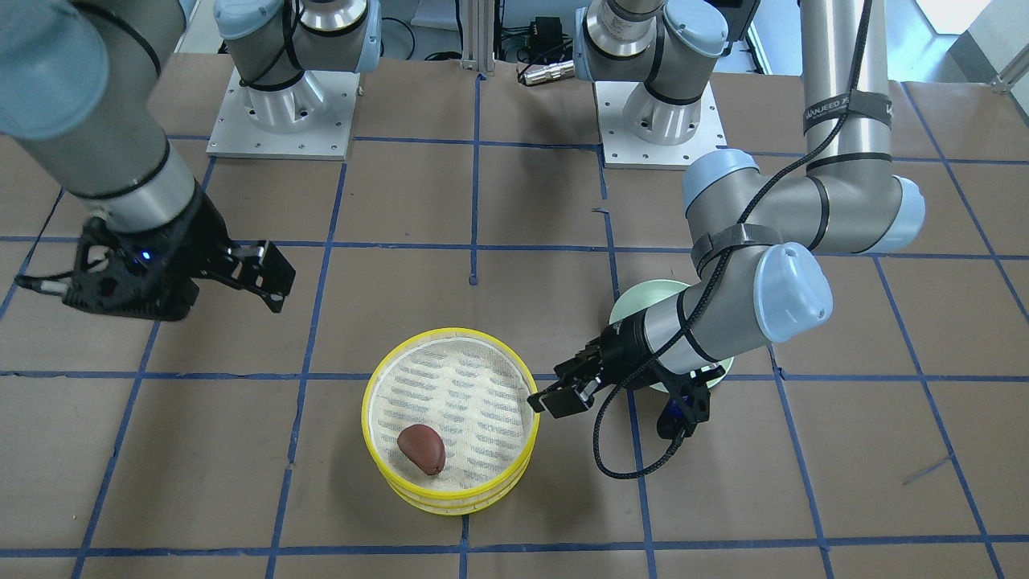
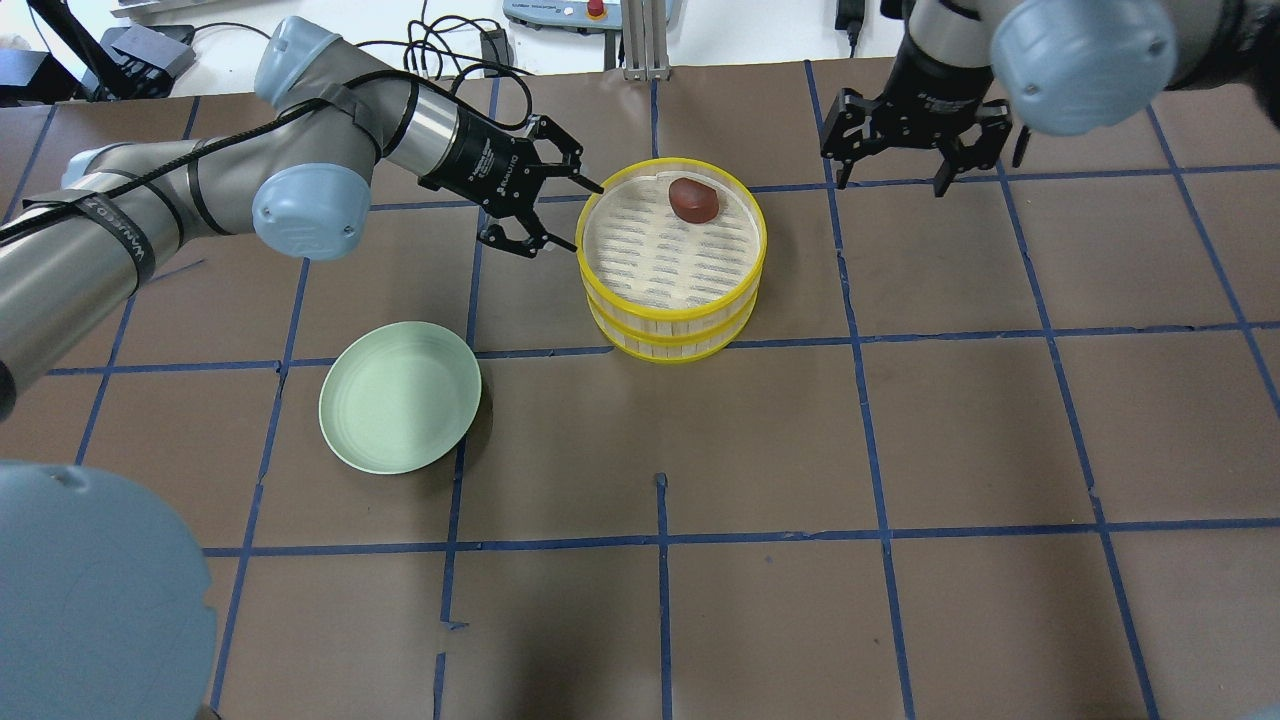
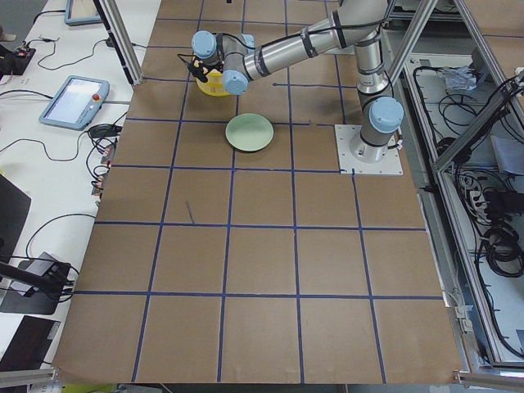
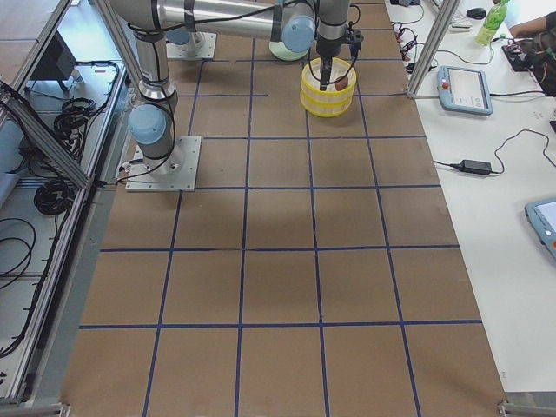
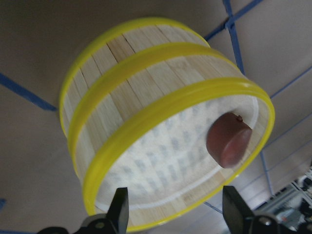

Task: Stack buns with steamer

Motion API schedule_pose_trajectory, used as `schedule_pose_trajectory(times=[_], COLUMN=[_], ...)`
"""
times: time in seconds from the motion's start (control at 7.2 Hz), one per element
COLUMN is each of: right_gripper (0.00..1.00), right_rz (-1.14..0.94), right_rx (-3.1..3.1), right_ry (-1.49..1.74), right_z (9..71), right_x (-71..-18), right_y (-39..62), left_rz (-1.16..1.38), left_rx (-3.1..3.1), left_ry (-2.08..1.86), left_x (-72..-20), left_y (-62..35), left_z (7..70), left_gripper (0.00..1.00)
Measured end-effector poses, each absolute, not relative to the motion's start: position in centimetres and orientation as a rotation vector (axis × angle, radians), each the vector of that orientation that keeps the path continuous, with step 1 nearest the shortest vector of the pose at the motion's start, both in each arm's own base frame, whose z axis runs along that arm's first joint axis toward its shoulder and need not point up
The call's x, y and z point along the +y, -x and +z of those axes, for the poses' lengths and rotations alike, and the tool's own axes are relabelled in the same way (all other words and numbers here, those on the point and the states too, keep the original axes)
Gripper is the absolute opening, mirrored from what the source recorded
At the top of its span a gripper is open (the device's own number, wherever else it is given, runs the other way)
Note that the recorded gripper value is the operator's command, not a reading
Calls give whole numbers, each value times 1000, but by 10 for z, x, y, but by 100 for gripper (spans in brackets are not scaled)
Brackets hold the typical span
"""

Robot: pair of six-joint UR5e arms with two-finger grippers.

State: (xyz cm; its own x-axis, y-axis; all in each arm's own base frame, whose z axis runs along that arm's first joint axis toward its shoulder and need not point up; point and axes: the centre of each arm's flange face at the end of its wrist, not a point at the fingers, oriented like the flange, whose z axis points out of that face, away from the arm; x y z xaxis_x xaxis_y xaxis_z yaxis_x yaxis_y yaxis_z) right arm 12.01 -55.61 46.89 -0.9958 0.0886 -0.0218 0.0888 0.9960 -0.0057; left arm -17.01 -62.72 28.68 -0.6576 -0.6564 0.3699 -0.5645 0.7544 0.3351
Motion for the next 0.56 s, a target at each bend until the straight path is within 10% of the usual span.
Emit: schedule_pose_trajectory(times=[0.56], right_gripper=[100], right_rz=[56], right_rx=[3136], right_ry=[-51], right_z=[532], right_x=[-496], right_y=[-126], left_rz=[-259], left_rx=[-2997], left_ry=[-329], left_x=[-624], left_y=[146], left_z=[394], left_gripper=[100])
